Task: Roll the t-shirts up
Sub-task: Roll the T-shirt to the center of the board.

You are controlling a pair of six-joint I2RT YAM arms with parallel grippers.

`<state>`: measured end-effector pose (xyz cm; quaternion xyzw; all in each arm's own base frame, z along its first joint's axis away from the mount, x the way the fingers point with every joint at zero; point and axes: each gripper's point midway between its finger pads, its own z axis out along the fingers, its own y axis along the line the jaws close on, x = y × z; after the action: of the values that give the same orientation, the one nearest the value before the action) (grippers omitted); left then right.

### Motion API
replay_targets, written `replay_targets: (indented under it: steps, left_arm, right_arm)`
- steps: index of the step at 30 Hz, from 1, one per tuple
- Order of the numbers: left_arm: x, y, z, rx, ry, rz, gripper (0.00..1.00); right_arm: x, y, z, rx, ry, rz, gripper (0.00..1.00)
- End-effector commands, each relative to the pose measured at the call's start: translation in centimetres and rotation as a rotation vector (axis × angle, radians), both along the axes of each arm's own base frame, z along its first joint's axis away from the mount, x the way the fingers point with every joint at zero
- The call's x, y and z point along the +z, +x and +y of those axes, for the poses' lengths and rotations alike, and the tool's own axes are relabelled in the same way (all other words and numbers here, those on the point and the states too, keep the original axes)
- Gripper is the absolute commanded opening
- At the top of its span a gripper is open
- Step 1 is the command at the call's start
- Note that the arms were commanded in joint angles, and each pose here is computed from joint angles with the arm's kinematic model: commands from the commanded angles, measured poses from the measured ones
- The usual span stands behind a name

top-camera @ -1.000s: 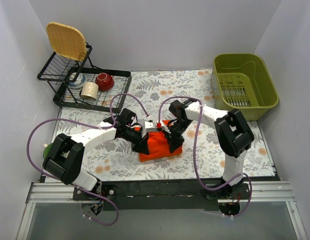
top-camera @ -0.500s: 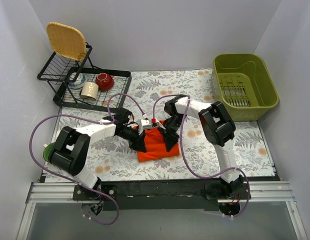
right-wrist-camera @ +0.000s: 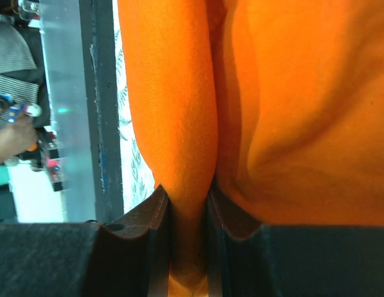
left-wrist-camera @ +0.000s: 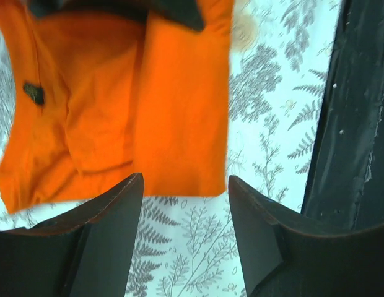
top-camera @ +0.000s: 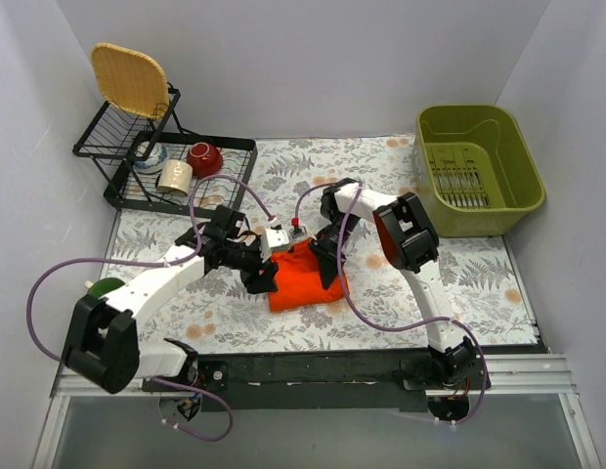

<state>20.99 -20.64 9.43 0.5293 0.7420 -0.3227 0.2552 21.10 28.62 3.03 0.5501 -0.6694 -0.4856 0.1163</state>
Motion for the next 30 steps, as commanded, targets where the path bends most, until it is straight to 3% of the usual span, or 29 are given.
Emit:
replay_targets:
  steps: [1, 4, 9, 20, 23, 24, 27, 28, 29, 30]
  left_arm:
    - [1.1, -1.7, -1.7, -0.061, -0.024, -0.109, 0.57]
    - [0.0, -3.3, -2.7, -0.114, -0.005, -0.155, 0.58]
    - [-1.4, -2.9, -3.7, -0.105, -0.002, -0.263, 0.59]
    - [-6.6, -2.4, -2.5, -0.124, 0.117, -0.299, 0.6]
    - [-8.2, -3.4, -1.7, -0.184, 0.175, -0.3, 0.47]
    - [-8.6, -3.7, -1.4, -0.197, 0.188, -0.292, 0.29]
    - [-9.3, -5.1, -0.8, -0.262, 0.225, -0.234, 0.0]
    - [-9.4, -5.5, -0.7, -0.281, 0.228, -0.217, 0.0]
    - [-9.5, -6.3, -0.2, -0.298, 0.242, -0.175, 0.0]
    - [-9.0, -6.7, -0.6, -0.313, 0.223, -0.159, 0.0]
  right_arm:
    - [-4.0, 2.5, 0.1, 0.044, -0.036, -0.128, 0.17]
    - [-5.1, 2.7, -0.1, 0.045, -0.073, -0.121, 0.17]
    - [-5.7, 3.2, -0.2, 0.051, -0.086, -0.132, 0.17]
    - [-5.9, 3.0, -0.2, 0.065, -0.072, -0.133, 0.18]
    - [-6.0, 2.9, -0.1, 0.065, -0.067, -0.13, 0.19]
    - [-5.9, 3.0, -0.1, 0.066, -0.065, -0.134, 0.2]
    - [-4.8, 3.6, -0.1, 0.042, -0.043, -0.156, 0.28]
    - [-3.4, 4.5, -0.2, 0.006, -0.029, -0.17, 0.47]
    - [-2.4, 5.1, -0.2, -0.014, -0.011, -0.184, 0.76]
    - [-1.3, 5.7, -0.2, -0.036, 0.012, -0.202, 0.98]
